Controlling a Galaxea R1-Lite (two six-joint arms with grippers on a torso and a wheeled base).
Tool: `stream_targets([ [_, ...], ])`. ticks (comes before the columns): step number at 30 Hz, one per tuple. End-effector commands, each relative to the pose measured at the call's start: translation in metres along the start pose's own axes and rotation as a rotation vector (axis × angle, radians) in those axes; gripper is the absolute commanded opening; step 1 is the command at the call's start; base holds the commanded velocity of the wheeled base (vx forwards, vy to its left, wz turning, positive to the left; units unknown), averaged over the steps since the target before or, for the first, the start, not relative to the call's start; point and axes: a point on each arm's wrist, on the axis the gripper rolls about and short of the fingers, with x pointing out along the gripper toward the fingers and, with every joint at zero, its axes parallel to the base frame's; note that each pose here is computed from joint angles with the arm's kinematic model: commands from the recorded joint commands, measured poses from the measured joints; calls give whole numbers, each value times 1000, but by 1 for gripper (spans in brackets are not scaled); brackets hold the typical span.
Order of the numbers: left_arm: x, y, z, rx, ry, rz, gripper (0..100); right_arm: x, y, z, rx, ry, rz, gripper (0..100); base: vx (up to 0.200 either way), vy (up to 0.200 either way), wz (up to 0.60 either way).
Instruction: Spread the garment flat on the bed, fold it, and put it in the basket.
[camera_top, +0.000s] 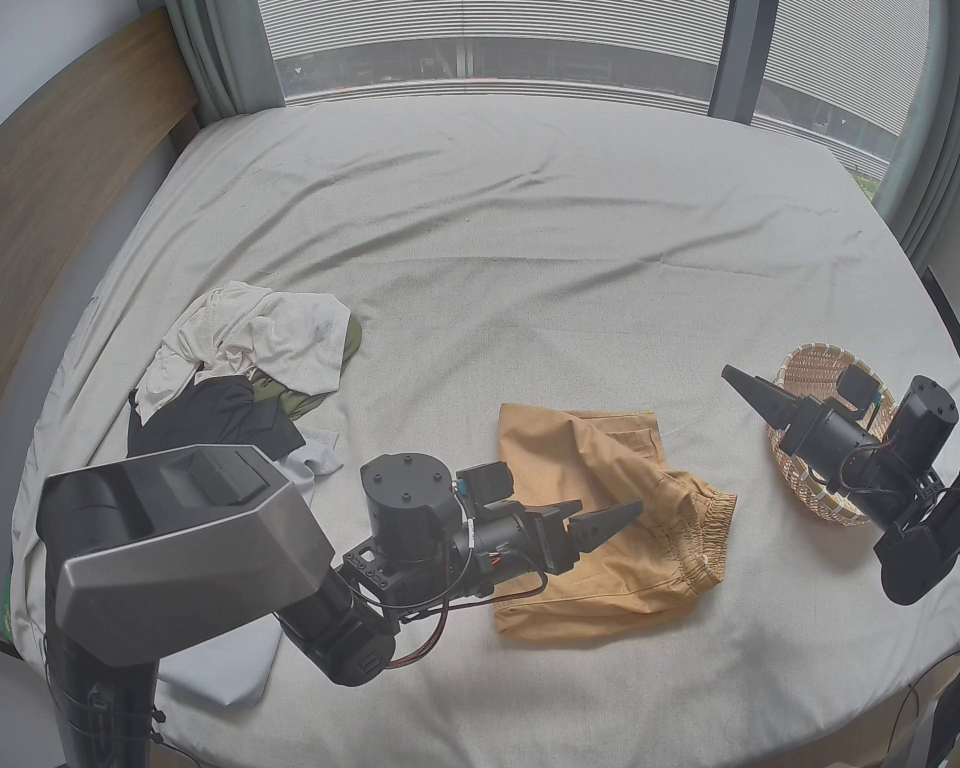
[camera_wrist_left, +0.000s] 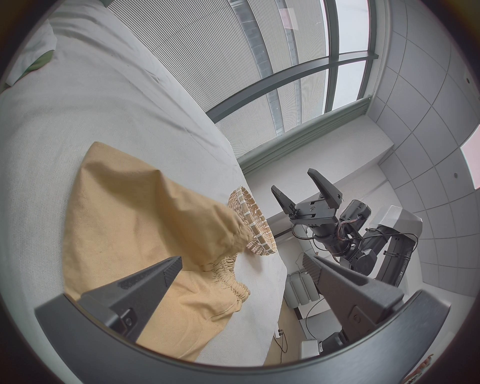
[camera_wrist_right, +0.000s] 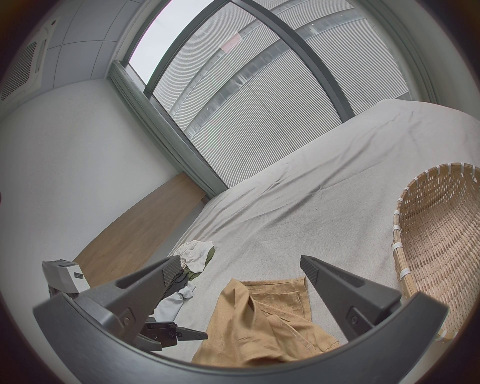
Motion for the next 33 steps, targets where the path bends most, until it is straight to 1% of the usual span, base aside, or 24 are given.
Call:
stream_targets([
  [1, -3, 0, 6, 4, -17, 3, 100, 0, 0, -2, 2, 7, 0, 100, 0, 0, 0],
  [5, -9, -2, 12, 9, -53, 35, 100, 1, 2, -6, 8, 21, 8, 100, 0, 0, 0],
  [8, -13, 0, 14, 9, -65, 50, 100, 2, 3, -7, 10, 27, 12, 100, 0, 0, 0],
  [10, -24, 1, 23, 15, -93, 61, 100, 2, 6, -12, 18, 45, 18, 100, 0, 0, 0],
  [14, -47, 1, 39, 27, -150, 81, 100, 7, -1, -28, 37, 99, 3, 100, 0, 0, 0],
  [21, -80, 8, 62, 51, -239, 127, 100, 10, -9, -40, 57, 137, -19, 100, 0, 0, 0],
  [22, -90, 10, 69, 60, -271, 142, 100, 10, -10, -43, 59, 144, -23, 100, 0, 0, 0],
  [24, -94, 10, 71, 62, -279, 144, 100, 10, -10, -44, 60, 147, -23, 100, 0, 0, 0],
  [25, -111, 11, 75, 66, -304, 164, 100, 11, -11, -47, 66, 159, -28, 100, 0, 0, 0],
  [26, -114, 11, 75, 64, -304, 171, 100, 10, -12, -48, 67, 160, -32, 100, 0, 0, 0],
  [28, -125, 14, 67, 47, -277, 201, 100, 8, -15, -46, 68, 154, -44, 100, 0, 0, 0],
  [29, -126, 16, 65, 60, -266, 210, 100, 6, -17, -44, 72, 152, -51, 100, 0, 0, 0],
  [31, -130, 17, 68, 111, -266, 219, 100, 3, -21, -46, 75, 160, -69, 100, 0, 0, 0],
  [32, -130, 18, 68, 115, -266, 221, 100, 3, -21, -46, 75, 160, -69, 100, 0, 0, 0],
  [33, -134, 22, 72, 151, -278, 241, 100, 2, -21, -50, 82, 176, -69, 100, 0, 0, 0],
])
